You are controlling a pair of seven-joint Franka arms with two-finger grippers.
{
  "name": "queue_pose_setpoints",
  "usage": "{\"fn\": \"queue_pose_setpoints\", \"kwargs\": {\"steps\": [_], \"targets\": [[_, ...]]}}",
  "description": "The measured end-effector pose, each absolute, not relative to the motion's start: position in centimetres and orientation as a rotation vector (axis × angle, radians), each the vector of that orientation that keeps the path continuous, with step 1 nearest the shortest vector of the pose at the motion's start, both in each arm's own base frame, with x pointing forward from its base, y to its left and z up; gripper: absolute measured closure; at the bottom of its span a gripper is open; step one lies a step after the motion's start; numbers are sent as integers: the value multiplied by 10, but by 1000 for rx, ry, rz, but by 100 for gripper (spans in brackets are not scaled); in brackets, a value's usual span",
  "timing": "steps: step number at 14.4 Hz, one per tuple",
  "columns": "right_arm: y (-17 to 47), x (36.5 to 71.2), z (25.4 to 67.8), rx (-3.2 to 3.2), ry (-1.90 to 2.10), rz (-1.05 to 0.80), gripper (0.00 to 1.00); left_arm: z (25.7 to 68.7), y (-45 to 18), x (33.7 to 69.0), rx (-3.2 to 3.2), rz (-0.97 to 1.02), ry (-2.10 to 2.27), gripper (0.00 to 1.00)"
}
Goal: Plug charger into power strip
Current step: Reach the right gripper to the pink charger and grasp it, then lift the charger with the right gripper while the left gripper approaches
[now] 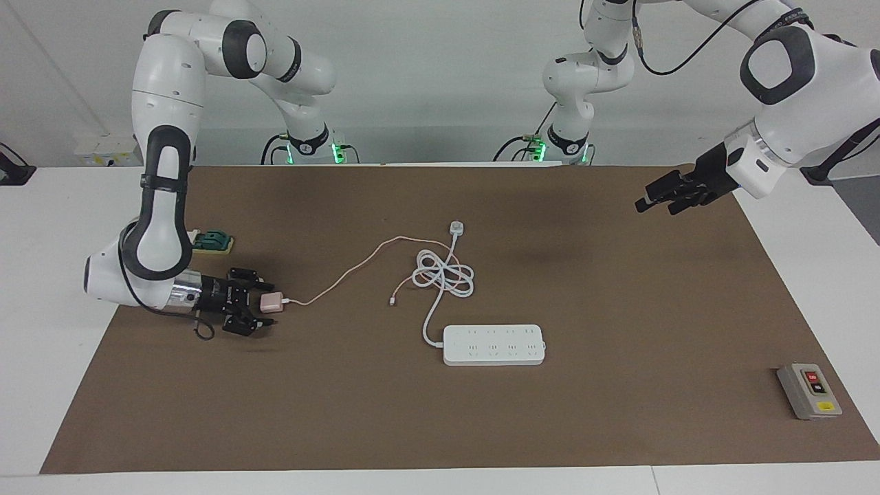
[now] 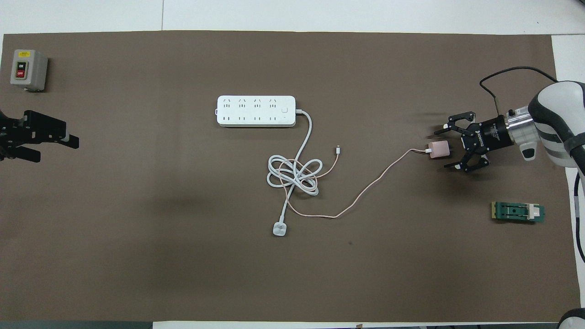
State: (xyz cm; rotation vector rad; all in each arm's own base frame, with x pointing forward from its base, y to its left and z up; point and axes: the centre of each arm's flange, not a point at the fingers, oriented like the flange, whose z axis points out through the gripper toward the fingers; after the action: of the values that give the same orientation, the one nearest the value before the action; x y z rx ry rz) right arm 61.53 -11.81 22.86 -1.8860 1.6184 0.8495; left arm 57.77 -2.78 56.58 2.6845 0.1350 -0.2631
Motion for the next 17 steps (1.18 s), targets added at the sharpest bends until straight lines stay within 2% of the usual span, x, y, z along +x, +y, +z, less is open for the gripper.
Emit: {"fn": "queue_pose_setpoints", "kwargs": {"steps": [3,8,11,14,17], "targets": [[-119,617,232,-1880,1617,843,48,562,-37,582,2598,-269,108,0],[-114,620,234,-1880,1625,838,48,526,-55,604,2346,-321,85,0],[-91,633,247,-1878,1661,829,53,507,-57,612,2285,-347,93,0],[-46,654,286,-1877,1704,820,53,495,-64,620,2176,-336,63,0],[-3,665,337,-1873,1726,802,53,462,-70,631,2051,-304,-38,0]]}}
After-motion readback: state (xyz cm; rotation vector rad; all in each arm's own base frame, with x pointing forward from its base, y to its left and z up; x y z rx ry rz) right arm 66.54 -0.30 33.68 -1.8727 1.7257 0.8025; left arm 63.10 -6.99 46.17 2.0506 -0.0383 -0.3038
